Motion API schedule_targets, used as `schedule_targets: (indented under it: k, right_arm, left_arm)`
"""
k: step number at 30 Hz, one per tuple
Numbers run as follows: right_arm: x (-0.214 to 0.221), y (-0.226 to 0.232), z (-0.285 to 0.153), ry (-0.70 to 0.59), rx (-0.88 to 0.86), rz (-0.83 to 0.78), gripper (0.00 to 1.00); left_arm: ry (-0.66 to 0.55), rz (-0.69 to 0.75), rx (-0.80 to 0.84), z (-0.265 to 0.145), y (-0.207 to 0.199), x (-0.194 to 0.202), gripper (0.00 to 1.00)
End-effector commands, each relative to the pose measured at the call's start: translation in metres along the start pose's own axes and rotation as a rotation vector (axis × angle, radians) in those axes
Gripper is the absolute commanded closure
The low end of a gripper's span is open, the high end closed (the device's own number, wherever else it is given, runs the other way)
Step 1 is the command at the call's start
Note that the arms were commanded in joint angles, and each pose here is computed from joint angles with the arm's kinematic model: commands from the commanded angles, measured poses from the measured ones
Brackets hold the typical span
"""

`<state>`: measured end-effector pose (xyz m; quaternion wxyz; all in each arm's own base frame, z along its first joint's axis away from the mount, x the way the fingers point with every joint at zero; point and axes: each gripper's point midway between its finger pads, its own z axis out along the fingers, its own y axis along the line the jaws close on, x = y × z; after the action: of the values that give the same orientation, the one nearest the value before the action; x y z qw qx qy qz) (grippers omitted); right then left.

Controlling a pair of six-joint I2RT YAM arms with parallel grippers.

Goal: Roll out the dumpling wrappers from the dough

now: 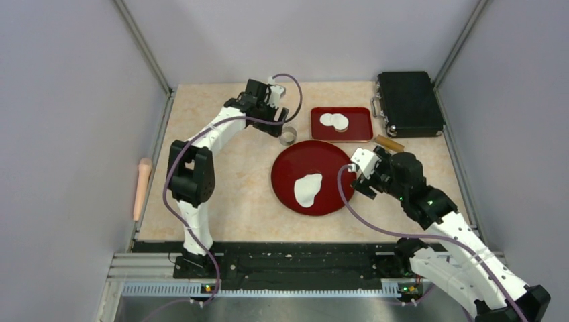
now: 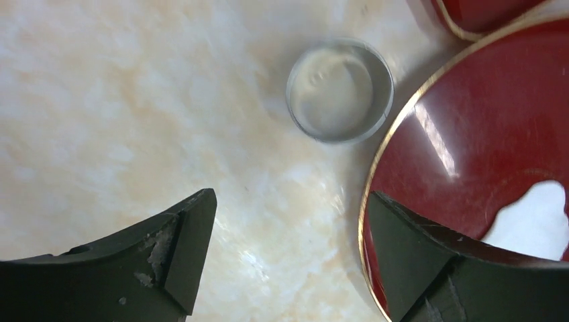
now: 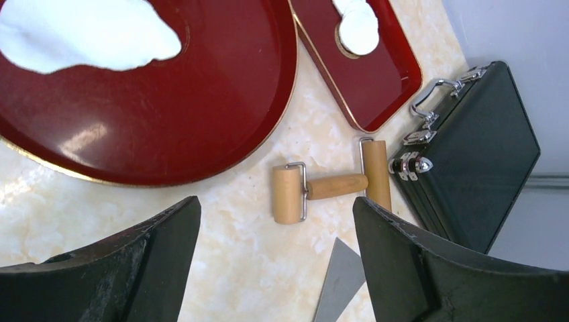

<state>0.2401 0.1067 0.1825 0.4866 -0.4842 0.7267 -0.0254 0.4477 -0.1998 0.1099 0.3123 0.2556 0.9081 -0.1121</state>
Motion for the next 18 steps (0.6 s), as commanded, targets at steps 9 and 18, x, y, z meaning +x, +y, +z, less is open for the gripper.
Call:
schedule_targets:
  k: [9, 18]
  right_arm:
    - [-0.025, -0.023, 0.002, -0.169, 0.163, 0.120, 0.18]
    - [-0.021, -0.015, 0.006, -0.172, 0.137, 0.122, 0.18]
  left_arm:
    - [0.003, -0.126, 0.007, 0.052, 0.016, -0.040, 0.36]
    - [0.039, -0.139, 0.023, 0.078, 0.015, -0.030, 0.65]
